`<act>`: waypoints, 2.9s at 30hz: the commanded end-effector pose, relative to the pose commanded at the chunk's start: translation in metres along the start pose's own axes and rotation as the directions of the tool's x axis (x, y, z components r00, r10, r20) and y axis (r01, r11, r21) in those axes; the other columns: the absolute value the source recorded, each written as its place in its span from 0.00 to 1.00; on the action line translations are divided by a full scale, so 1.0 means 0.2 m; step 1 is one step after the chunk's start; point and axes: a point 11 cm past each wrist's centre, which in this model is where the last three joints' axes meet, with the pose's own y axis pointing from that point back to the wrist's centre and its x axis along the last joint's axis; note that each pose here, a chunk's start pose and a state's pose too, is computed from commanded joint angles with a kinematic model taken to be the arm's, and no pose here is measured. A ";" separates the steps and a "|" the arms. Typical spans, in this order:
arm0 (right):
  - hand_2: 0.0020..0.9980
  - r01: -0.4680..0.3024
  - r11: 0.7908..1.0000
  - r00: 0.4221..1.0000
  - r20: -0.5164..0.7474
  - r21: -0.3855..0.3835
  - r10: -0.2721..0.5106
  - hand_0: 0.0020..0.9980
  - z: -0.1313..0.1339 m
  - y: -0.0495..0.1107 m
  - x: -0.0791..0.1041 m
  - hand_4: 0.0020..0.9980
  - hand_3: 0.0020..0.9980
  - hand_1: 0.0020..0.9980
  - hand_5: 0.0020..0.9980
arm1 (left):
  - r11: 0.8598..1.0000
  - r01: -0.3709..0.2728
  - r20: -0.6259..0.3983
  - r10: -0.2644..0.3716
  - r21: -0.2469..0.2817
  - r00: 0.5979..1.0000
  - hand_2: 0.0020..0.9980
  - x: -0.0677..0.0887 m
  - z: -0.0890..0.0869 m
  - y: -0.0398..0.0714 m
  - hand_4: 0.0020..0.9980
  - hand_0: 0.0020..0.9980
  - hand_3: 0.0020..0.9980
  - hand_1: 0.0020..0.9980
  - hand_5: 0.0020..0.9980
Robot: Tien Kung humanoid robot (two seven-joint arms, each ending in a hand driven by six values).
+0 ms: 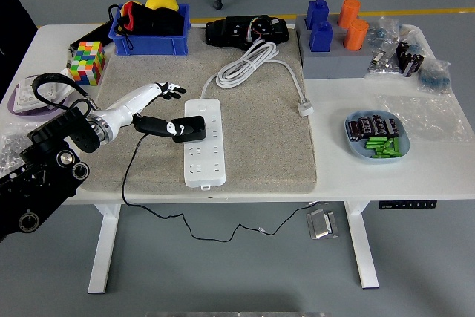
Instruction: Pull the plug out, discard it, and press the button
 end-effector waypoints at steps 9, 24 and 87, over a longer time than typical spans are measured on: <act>0.72 -0.001 1.000 1.000 -0.007 0.001 0.001 0.77 -0.01 0.00 0.01 0.89 0.71 0.73 0.66 | 1.000 -0.016 0.074 0.017 -0.003 0.997 0.79 -0.04 0.01 -0.07 1.00 0.90 0.85 0.88 0.34; 0.72 -0.006 1.000 1.000 -0.012 -0.006 0.006 0.77 0.01 0.00 0.02 0.89 0.71 0.73 0.66 | 1.000 -0.018 0.175 0.014 0.024 0.985 0.62 -0.07 0.01 -0.13 0.90 0.80 0.71 0.68 0.00; 0.72 0.002 1.000 1.000 0.001 -0.003 -0.002 0.77 0.01 0.00 0.00 0.89 0.71 0.73 0.66 | 0.963 -0.141 -0.081 0.163 0.228 0.983 0.56 0.08 -0.40 -0.06 0.79 0.60 0.63 0.60 0.00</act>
